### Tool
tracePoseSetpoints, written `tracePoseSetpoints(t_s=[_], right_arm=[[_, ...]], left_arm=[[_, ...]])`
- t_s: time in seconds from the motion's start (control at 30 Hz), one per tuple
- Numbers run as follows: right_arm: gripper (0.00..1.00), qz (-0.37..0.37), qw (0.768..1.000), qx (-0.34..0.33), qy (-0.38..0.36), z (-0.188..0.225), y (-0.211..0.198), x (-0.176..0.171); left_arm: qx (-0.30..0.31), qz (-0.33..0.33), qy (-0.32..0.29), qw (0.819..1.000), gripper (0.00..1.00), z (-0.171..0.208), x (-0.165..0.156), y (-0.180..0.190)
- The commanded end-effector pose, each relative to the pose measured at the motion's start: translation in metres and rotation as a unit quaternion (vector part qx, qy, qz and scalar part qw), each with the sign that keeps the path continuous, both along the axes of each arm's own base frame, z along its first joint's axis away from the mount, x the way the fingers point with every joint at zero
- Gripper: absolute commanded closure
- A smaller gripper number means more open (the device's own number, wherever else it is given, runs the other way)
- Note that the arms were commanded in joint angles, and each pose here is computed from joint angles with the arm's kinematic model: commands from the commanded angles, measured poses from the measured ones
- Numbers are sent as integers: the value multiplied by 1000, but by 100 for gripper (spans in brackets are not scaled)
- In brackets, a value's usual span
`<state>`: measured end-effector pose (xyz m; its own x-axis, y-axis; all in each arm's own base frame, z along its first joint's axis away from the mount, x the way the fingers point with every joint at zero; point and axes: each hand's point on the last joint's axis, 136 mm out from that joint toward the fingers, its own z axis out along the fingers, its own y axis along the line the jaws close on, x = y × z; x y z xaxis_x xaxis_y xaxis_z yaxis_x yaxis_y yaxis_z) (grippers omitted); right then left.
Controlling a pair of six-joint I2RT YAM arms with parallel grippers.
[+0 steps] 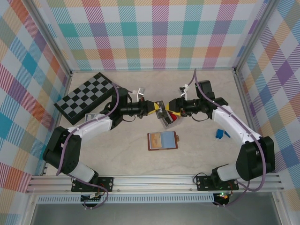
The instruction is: Put the credit cards into the card holder
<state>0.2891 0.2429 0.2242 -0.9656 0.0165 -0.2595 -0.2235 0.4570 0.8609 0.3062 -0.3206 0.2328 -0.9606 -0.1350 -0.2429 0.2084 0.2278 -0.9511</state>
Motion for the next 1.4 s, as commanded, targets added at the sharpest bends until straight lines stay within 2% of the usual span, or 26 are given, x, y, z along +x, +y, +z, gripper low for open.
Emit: tracePoseSetpoints(t_s=[0.0, 0.1, 0.2, 0.23, 0.3, 0.4, 0.5, 0.73, 0.97, 1.0, 1.13, 1.2, 1.27, 1.37], right_arm=[[54, 50, 997, 64, 5, 20, 12, -4], [55, 59, 996, 69, 4, 20, 14, -4], [69, 64, 995, 73, 5, 20, 15, -4], [77, 63, 995, 75, 5, 20, 15, -3], [84, 62, 995, 83, 4, 21, 15, -3], [93, 30, 997, 70, 5, 14, 10, 3], [95, -7, 997, 77, 13, 10, 7, 10], [95, -88, 992, 82, 25, 0, -1, 24], [95, -128, 986, 95, 45, -6, -5, 31], [95, -133, 985, 96, 47, -7, -6, 32], [90, -129, 987, 86, 49, -11, -6, 27], [84, -113, 990, 74, 48, -12, -6, 20], [72, -112, 992, 24, 50, -21, -15, 10], [62, -145, 980, -126, 56, -66, -50, -6]], left_arm=[[-22, -30, -37, 999, 100, 21, -5, -10], [-38, -34, -39, 998, 100, 28, -6, -12], [-43, -36, -39, 998, 100, 31, -5, -13], [-42, -35, -38, 998, 100, 30, -5, -13], [-41, -34, -33, 998, 100, 28, -4, -13], [-35, -24, -25, 999, 91, 23, -3, -11], [-39, -17, -20, 999, 81, 21, -4, -11], [-43, -18, -19, 999, 79, 19, -9, -20], [-39, -14, -14, 999, 80, 12, -10, -20], [-38, -12, -13, 999, 81, 11, -10, -20], [-36, -6, -15, 999, 98, 10, -7, -19], [-30, -3, -14, 999, 100, 7, -6, -19], [-6, -2, -5, 1000, 100, -4, -8, -16], [79, 5, 15, 997, 100, -47, -18, -2]])
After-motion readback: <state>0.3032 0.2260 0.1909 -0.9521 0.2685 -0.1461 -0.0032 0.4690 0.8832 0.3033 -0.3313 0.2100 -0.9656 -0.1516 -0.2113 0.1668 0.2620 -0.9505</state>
